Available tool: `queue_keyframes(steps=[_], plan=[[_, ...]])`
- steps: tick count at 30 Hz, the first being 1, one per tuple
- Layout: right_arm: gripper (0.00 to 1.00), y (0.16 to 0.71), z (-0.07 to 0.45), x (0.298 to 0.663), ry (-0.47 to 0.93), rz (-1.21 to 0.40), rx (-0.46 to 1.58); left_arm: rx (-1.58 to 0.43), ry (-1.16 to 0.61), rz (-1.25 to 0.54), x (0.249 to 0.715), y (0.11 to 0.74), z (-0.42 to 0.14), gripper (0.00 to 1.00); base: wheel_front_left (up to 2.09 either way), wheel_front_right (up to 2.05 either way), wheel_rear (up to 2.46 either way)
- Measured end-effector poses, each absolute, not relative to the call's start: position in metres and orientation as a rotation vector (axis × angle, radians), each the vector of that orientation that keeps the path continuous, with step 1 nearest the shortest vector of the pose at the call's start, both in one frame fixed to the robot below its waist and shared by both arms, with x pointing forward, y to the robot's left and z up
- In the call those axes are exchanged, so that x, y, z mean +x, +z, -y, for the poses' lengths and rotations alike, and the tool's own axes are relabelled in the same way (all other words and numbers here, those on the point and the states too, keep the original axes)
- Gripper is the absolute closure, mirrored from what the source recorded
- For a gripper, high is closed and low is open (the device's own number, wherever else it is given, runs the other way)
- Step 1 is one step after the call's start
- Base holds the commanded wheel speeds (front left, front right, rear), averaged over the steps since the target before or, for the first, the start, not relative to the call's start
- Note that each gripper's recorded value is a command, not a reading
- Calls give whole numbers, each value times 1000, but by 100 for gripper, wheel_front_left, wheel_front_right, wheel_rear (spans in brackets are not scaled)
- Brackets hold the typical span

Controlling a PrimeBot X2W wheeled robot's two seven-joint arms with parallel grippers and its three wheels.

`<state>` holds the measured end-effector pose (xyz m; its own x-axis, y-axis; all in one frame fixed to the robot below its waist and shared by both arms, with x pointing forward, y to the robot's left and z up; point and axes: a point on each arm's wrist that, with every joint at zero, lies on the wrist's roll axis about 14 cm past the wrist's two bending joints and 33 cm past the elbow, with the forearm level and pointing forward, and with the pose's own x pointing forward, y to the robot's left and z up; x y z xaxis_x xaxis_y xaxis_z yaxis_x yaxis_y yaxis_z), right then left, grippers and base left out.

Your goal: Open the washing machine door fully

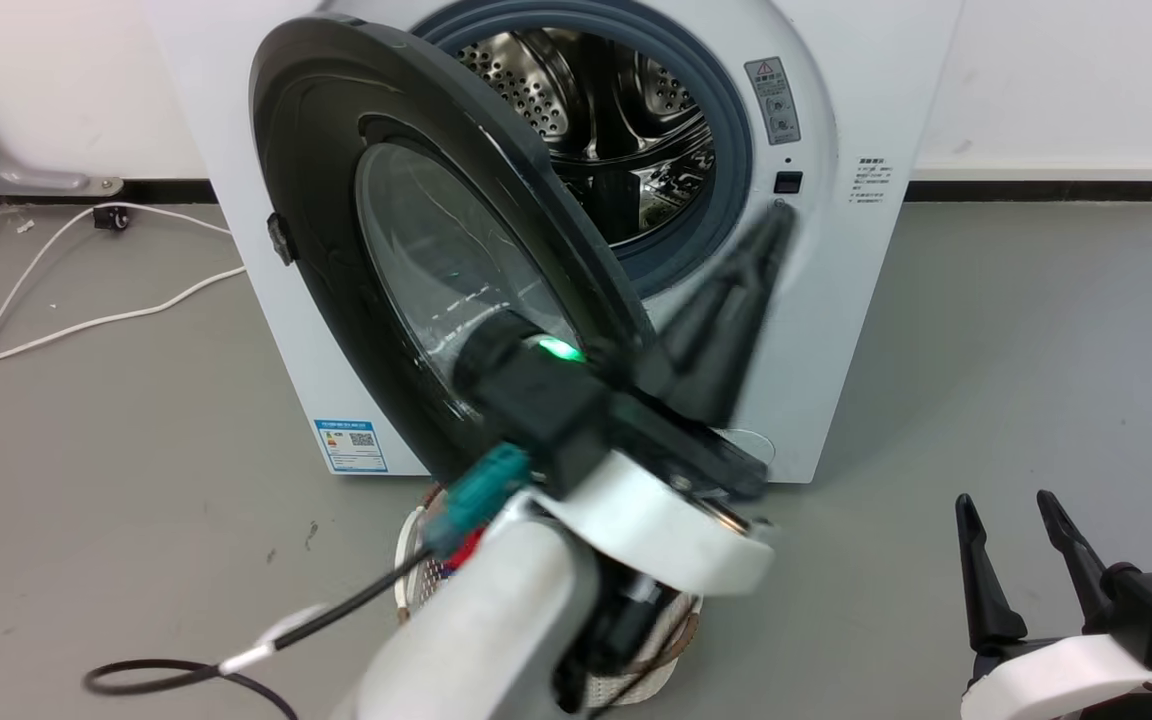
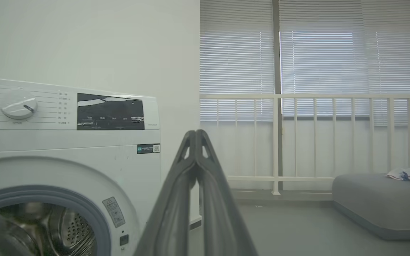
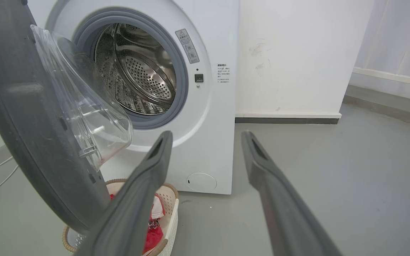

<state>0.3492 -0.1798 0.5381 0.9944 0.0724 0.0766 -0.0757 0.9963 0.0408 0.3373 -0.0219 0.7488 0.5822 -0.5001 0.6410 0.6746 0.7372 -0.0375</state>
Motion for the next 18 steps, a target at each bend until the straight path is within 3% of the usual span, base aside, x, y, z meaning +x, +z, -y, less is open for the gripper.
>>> queue_keyframes(steps=[11,18], plan=[[0,533,185,347,59,51,44,-267,-924,274,311,663,104,100,0,0,0],[0,527,184,348,59,36,55,-191,-947,23,307,586,120,100,0,0,0]])
